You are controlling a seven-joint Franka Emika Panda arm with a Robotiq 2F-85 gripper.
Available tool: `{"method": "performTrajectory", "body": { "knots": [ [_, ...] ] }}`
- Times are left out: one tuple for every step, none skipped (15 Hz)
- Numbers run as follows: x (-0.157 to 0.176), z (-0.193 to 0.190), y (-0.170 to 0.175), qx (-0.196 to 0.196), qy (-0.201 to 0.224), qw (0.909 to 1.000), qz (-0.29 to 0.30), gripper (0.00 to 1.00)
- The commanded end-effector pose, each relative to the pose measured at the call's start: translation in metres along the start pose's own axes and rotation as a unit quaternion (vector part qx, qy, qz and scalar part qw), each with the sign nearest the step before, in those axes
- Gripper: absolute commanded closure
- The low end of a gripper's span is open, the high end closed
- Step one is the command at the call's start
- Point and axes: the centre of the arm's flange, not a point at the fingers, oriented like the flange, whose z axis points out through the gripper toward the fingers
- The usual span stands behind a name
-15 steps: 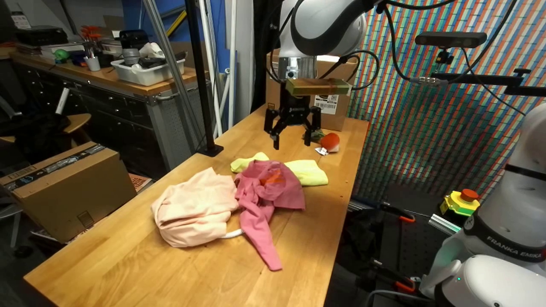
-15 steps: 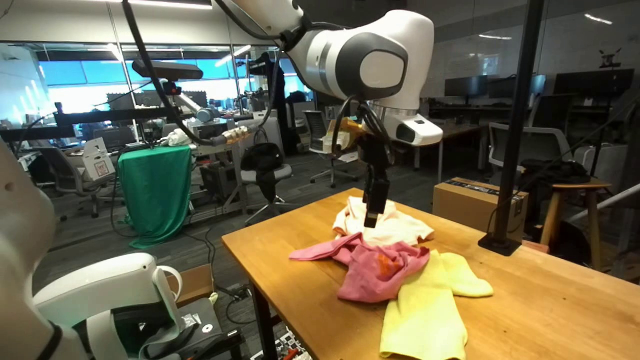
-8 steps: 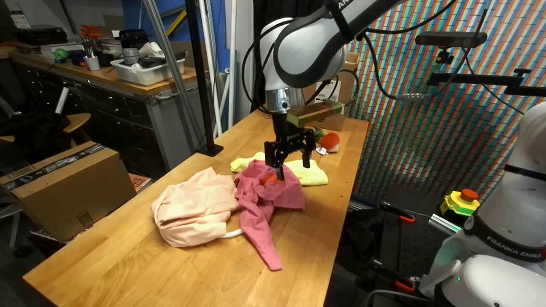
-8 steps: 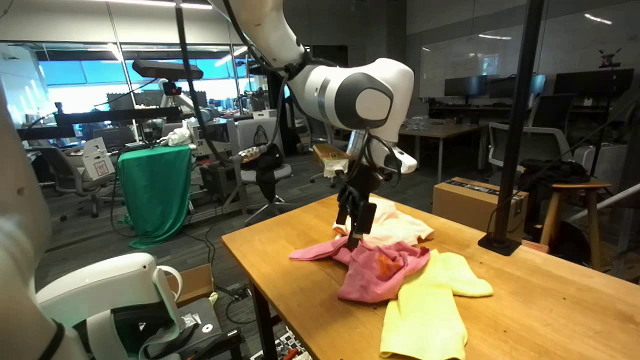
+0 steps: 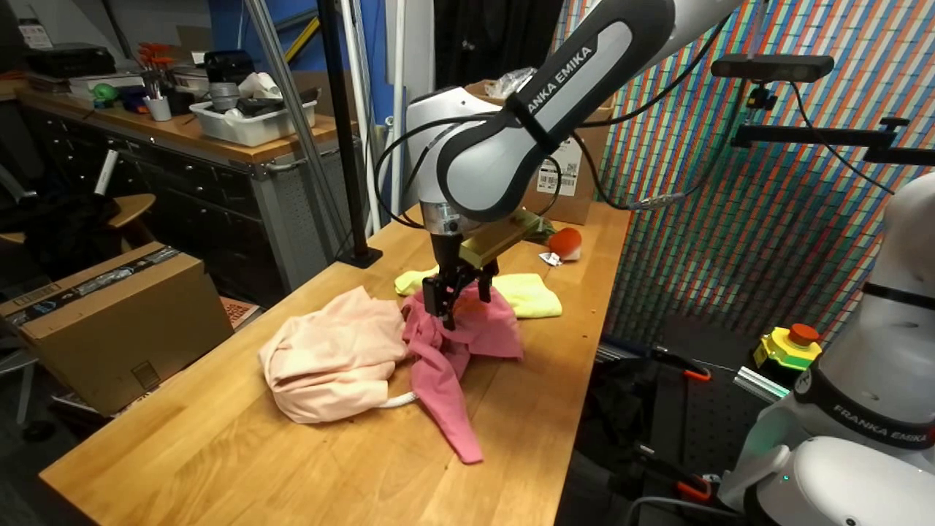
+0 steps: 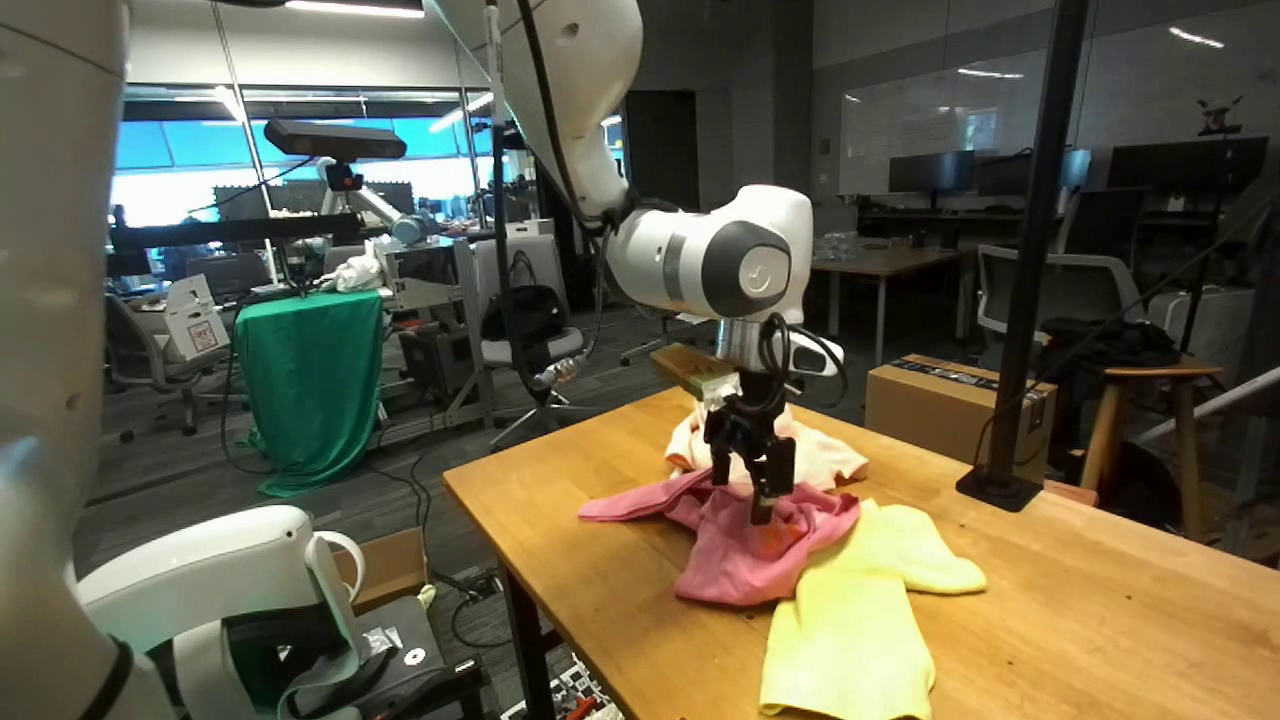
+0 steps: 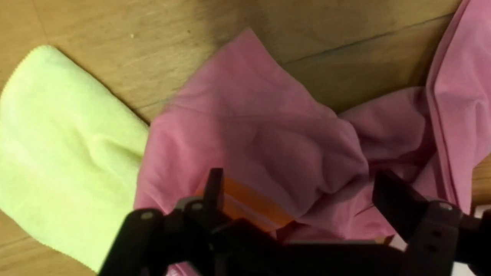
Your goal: Separate the objects on the table.
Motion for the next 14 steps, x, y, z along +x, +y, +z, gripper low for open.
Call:
{"method": "performTrajectory", "body": {
  "knots": [
    [0.024,0.01,-0.003,0.0,0.031,0.9994,-0.015,0.0],
    [0.026,0.013,-0.002,0.002,0.033,0.9993,-0.015,0.0],
    [0.028,0.015,0.0,0.003,0.036,0.9992,-0.013,0.0],
    [0.03,0.018,0.001,0.004,0.037,0.9992,-0.013,0.0],
    [0.03,0.02,0.002,0.004,0.038,0.9992,-0.013,0.0],
    [0.031,0.021,0.003,0.005,0.039,0.9992,-0.013,0.0],
    [0.031,0.024,0.003,0.004,0.038,0.9992,-0.014,0.0],
    [0.031,0.026,0.003,0.003,0.037,0.9992,-0.013,0.0],
    [0.03,0.026,0.002,0.002,0.037,0.9992,-0.015,0.01],
    [0.029,0.026,0.001,0.002,0.036,0.9992,-0.015,0.26],
    [0.029,0.026,0.0,0.001,0.033,0.9993,-0.017,0.26],
    [0.028,0.025,-0.001,-0.001,0.033,0.9993,-0.015,0.3],
    [0.027,0.024,-0.002,-0.002,0.034,0.9993,-0.013,0.4],
    [0.027,0.023,-0.002,-0.002,0.035,0.9993,-0.015,0.47]
  ]
}}
